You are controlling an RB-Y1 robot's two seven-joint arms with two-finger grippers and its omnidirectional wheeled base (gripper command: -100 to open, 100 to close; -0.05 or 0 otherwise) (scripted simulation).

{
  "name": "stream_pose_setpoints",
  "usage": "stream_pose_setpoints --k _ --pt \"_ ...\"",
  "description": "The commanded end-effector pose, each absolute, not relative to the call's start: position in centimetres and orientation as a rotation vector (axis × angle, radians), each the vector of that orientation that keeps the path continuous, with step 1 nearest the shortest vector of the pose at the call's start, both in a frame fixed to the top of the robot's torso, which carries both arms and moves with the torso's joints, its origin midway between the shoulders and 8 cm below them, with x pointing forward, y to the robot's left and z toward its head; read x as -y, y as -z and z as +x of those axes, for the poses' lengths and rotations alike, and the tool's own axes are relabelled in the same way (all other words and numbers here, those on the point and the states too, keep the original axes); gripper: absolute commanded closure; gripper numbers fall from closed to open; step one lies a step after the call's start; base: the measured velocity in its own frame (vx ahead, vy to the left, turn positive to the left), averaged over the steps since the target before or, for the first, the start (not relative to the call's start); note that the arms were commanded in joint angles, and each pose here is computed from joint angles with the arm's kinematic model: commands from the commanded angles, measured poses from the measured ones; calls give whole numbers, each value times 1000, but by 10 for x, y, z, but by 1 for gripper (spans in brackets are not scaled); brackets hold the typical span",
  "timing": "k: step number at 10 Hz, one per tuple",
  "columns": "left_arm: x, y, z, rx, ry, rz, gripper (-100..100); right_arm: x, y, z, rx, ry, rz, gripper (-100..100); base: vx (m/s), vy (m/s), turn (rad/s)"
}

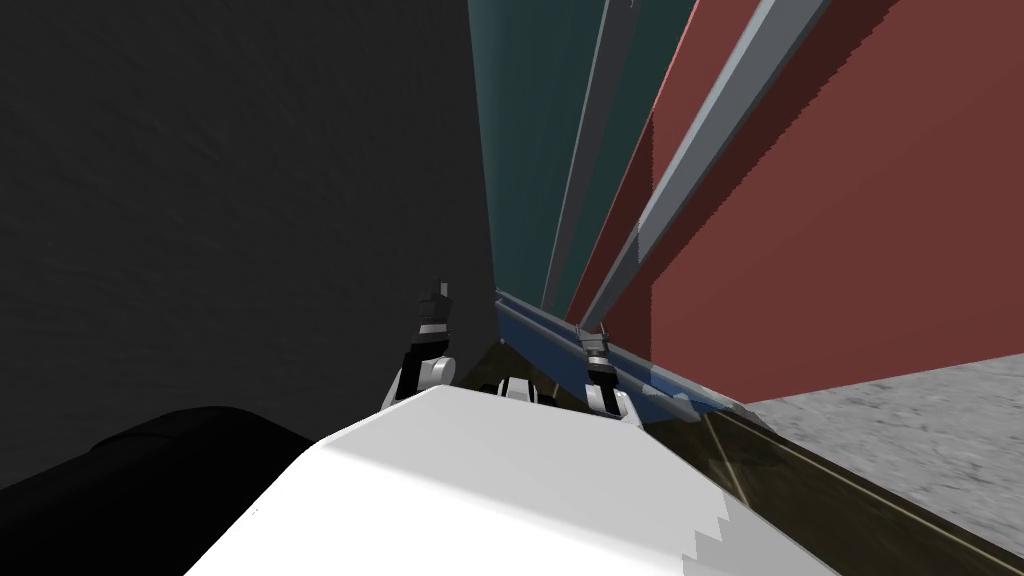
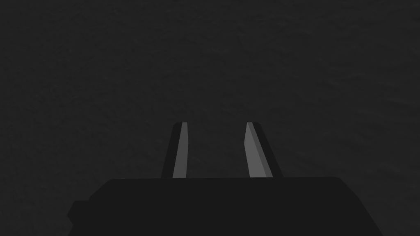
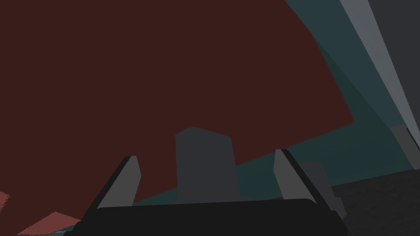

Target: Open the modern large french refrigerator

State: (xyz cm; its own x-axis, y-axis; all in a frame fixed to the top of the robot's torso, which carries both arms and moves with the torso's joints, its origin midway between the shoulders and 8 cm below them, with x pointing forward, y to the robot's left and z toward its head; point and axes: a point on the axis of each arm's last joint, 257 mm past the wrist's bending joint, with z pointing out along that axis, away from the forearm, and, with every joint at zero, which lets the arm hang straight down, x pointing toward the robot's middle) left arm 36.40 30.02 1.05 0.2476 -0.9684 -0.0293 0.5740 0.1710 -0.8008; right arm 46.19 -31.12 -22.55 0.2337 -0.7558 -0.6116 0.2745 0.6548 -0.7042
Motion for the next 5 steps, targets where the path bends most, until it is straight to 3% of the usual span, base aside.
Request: stream_pose_setpoints --k 1,3,5 --pt "-300 -11 364 -633 1205 -767 0 307 234 453 -1128 750 -510 100 -11 -21 -9" --pt "-300 -11 364 -633 1205 -767 0 310 229 454 -1117 754 -506 100 -17 -28 6" --pt "-300 -11 364 -633 1205 -767 0 288 226 460 -1085 676 -551 100 -206 -120 123"
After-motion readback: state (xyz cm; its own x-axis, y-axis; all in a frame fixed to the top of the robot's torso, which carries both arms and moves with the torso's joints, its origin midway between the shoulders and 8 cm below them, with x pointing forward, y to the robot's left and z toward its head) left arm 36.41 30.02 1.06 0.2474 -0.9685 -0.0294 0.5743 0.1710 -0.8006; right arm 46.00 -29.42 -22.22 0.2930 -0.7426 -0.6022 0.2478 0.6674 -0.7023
